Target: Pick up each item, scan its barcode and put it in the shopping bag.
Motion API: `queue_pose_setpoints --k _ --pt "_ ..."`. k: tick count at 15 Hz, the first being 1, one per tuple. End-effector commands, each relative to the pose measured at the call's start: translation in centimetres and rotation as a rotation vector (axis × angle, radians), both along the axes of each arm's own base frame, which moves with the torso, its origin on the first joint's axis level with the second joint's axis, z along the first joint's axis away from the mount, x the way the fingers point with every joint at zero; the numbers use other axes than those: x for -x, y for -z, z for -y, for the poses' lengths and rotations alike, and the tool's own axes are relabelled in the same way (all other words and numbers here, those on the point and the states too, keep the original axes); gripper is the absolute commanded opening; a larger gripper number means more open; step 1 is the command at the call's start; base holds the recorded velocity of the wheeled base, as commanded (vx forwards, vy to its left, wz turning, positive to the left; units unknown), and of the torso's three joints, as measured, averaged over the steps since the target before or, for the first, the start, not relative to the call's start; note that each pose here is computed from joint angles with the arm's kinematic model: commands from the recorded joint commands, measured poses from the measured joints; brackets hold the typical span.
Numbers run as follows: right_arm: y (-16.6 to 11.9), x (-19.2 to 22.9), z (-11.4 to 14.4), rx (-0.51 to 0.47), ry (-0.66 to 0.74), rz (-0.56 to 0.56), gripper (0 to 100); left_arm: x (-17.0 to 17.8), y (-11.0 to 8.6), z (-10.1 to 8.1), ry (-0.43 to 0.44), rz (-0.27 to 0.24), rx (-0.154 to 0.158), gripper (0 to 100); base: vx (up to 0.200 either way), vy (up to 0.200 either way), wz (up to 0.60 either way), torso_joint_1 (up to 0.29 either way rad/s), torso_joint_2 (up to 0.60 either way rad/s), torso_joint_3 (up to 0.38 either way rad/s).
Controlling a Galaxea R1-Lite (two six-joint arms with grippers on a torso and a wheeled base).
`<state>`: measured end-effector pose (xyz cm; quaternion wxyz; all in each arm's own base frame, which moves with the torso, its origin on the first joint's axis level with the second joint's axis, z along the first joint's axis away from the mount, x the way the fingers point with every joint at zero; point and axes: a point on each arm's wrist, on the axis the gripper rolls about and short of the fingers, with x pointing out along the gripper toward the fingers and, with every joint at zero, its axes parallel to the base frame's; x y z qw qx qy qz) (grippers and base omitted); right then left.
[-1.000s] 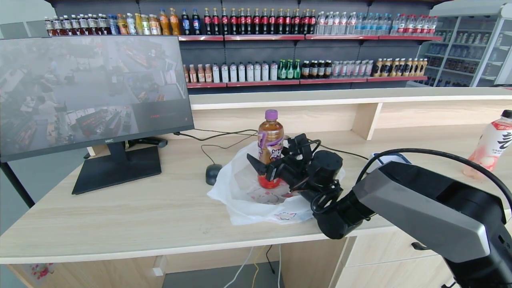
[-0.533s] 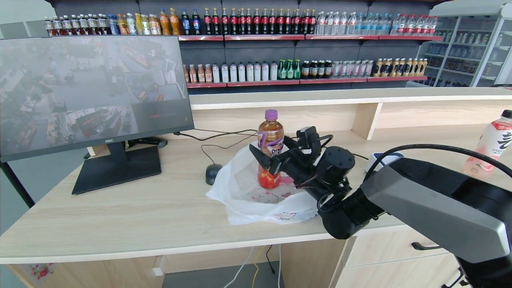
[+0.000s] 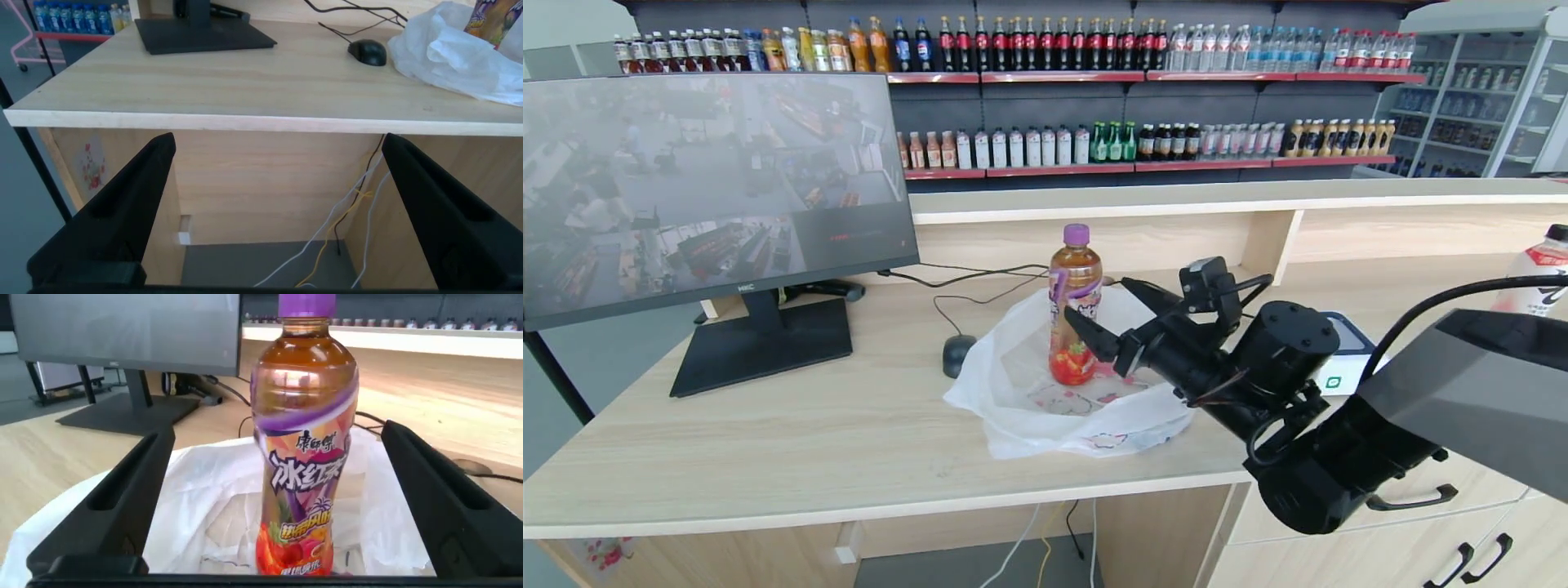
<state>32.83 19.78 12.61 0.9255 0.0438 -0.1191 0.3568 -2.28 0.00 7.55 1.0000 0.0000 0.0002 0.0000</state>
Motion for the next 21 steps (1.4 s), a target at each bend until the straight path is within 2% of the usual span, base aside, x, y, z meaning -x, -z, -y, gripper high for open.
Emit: queue_pose_setpoints --k 1,3,5,10,20,21 --pt "-2.4 3.7 1.8 0.009 -0.002 0.014 100 0.0 0.0 0.0 0.000 0.000 0.000 100 0.000 0.000 0.00 0.000 0.00 0.000" --pt "-4.1 5.1 2.8 -0.005 0.003 0.052 100 0.0 0.0 0.0 0.000 0.000 -0.002 100 0.000 0.000 0.00 0.000 0.00 0.000" --pt "-3.5 5.4 3.7 0.013 0.024 0.021 100 0.0 0.0 0.0 0.000 0.000 0.000 100 0.000 0.000 0.00 0.000 0.00 0.000" --pt "-3.2 5.9 2.8 0.034 -0.002 0.029 100 0.0 0.0 0.0 0.000 0.000 0.000 100 0.000 0.000 0.00 0.000 0.00 0.000" --pt "-3.5 5.4 2.9 0.026 0.007 0.042 100 0.0 0.0 0.0 0.000 0.000 -0.003 100 0.000 0.000 0.00 0.000 0.00 0.000" --pt "-3.4 5.4 2.9 0.029 0.008 0.038 100 0.0 0.0 0.0 0.000 0.000 -0.002 100 0.000 -0.200 0.00 0.002 0.00 0.002"
